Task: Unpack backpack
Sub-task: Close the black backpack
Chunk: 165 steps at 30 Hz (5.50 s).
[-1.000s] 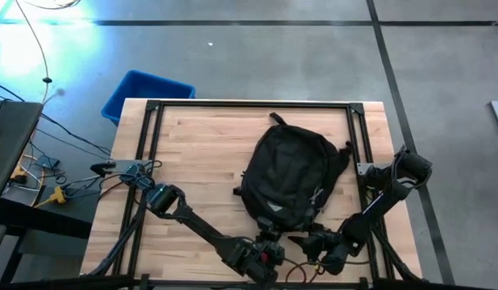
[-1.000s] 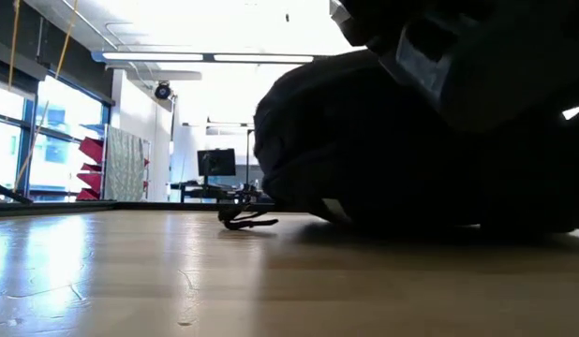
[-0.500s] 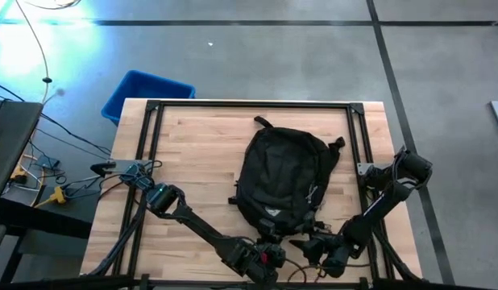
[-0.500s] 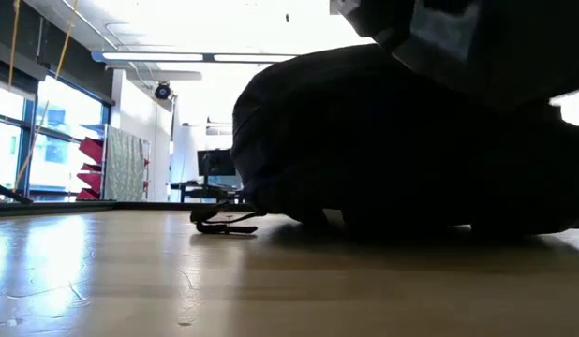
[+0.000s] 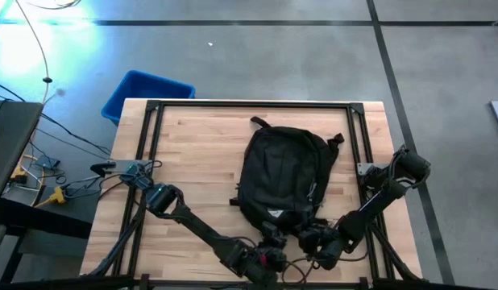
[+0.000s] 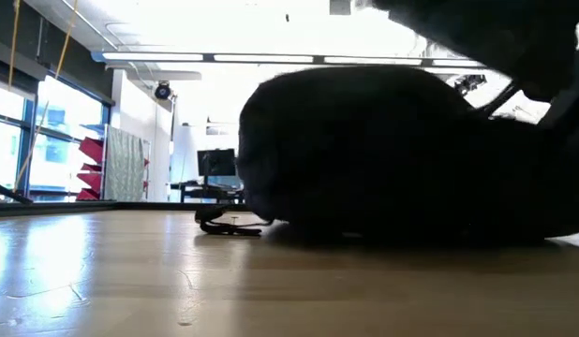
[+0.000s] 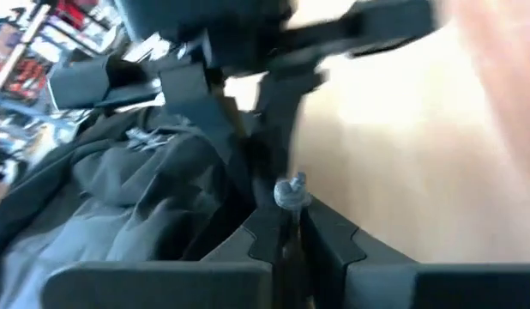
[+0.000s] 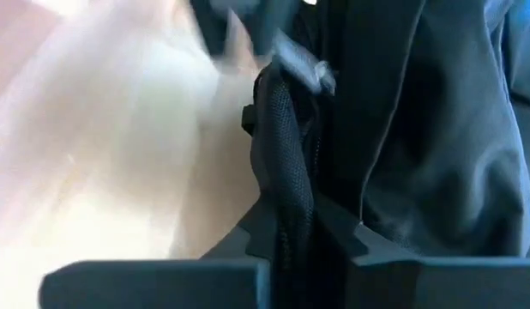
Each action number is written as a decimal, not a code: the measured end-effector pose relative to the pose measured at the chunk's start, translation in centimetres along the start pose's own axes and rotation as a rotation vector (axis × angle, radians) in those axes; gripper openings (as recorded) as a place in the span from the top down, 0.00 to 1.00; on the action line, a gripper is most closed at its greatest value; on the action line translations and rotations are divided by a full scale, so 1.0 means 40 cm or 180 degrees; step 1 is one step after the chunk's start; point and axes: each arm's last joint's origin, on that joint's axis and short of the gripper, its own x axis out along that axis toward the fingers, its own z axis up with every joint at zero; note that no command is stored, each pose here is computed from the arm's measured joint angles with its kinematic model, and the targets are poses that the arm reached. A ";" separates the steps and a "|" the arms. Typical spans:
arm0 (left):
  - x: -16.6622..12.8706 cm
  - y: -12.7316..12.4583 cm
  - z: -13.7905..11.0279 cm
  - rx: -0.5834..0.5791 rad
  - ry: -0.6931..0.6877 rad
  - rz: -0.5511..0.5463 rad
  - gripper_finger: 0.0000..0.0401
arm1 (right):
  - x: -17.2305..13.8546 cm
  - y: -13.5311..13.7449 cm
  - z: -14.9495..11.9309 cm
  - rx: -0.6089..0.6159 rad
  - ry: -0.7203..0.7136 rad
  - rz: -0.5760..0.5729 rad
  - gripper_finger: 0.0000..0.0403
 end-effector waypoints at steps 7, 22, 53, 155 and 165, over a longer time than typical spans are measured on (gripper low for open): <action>0.008 0.003 -0.002 -0.0007 0.0031 -0.0139 0.78 | 0.006 -0.008 -0.003 0.0117 0.0072 -0.0035 0.95; 0.030 0.011 -0.033 0.0496 0.0300 -0.0164 0.77 | 0.006 -0.006 -0.003 0.0126 0.0088 0.0037 0.94; -0.155 0.001 -0.185 0.0524 0.1494 0.0765 1.00 | -0.023 0.020 -0.018 -0.0030 0.0133 0.0148 0.96; -0.024 0.006 -0.010 0.0899 0.0385 0.1027 0.99 | -0.179 0.072 0.005 0.0150 -0.1123 -0.0704 1.00; -0.213 -0.022 -0.055 0.0726 0.0339 0.1260 1.00 | -0.203 -0.019 -0.082 0.0598 -0.0572 -0.0939 1.00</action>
